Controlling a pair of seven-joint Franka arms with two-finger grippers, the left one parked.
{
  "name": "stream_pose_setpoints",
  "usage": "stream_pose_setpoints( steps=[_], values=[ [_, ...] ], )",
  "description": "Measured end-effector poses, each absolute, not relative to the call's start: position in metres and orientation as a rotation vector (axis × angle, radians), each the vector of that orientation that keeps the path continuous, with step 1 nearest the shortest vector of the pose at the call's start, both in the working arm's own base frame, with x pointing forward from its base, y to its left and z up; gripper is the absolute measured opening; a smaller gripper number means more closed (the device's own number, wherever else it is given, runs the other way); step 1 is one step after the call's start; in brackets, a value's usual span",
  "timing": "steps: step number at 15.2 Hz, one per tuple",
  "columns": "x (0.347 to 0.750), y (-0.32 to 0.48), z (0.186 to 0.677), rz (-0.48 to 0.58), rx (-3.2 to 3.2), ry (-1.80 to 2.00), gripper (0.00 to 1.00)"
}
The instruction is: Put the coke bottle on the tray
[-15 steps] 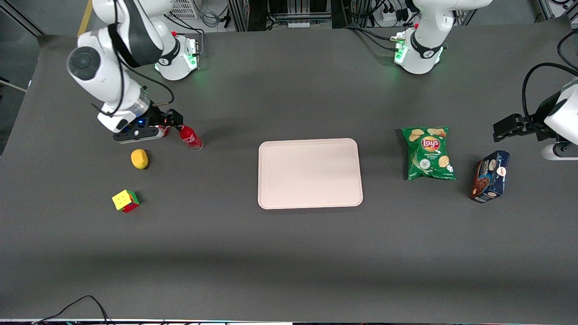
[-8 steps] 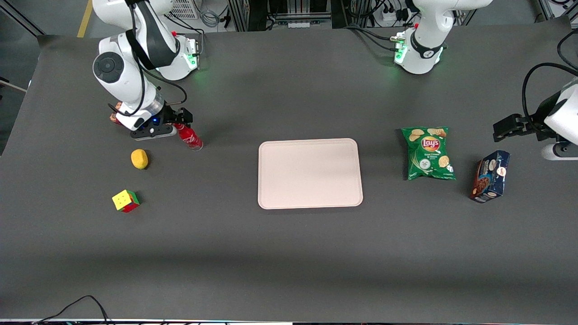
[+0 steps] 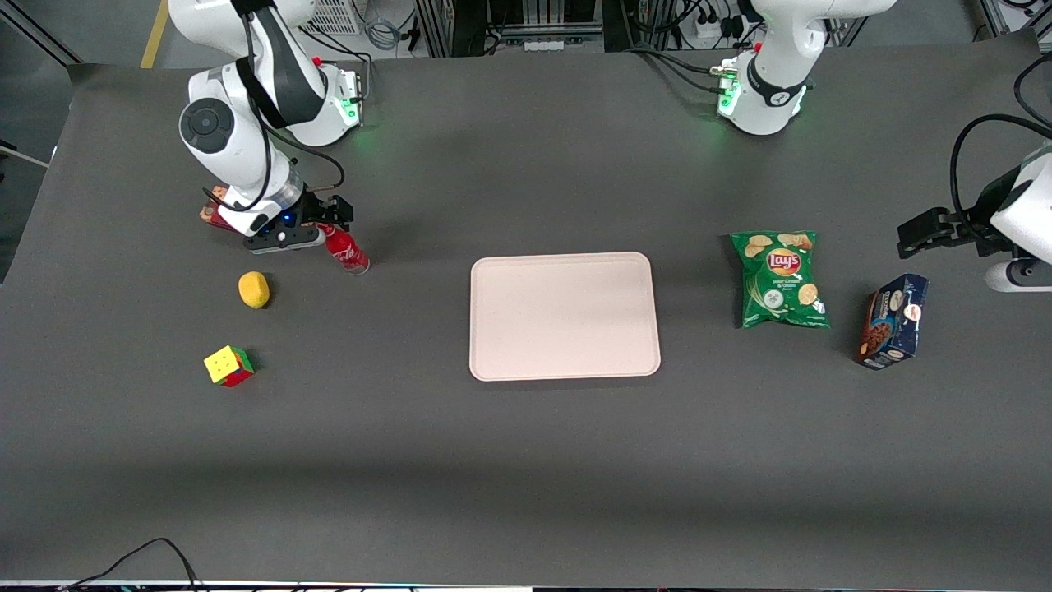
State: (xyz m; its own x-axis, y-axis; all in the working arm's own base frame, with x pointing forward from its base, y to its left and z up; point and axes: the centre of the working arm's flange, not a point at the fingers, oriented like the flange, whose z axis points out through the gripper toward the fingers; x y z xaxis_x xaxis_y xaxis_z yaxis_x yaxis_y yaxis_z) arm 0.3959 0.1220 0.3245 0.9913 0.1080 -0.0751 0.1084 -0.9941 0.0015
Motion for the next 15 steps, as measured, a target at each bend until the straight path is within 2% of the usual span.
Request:
stream_pose_setpoints(
  steps=[5, 7, 8, 10, 11, 13, 15],
  values=[
    [0.3923, 0.1213, 0.3183, -0.123, 3.128, 0.169, 0.99],
    [0.3924, 0.1215, 0.3175, -0.119, 3.128, 0.169, 0.95],
    [0.3922, 0.1215, 0.3167, -0.119, 3.128, 0.169, 0.86],
    [0.3917, 0.1215, 0.3152, -0.119, 3.128, 0.169, 0.84],
    [0.3915, 0.1215, 0.3148, -0.12, 3.128, 0.169, 0.78],
    [0.3914, 0.1215, 0.3141, -0.122, 3.127, 0.169, 0.75],
    [0.3913, 0.1216, 0.3134, -0.124, 3.127, 0.169, 0.57]
  ],
)
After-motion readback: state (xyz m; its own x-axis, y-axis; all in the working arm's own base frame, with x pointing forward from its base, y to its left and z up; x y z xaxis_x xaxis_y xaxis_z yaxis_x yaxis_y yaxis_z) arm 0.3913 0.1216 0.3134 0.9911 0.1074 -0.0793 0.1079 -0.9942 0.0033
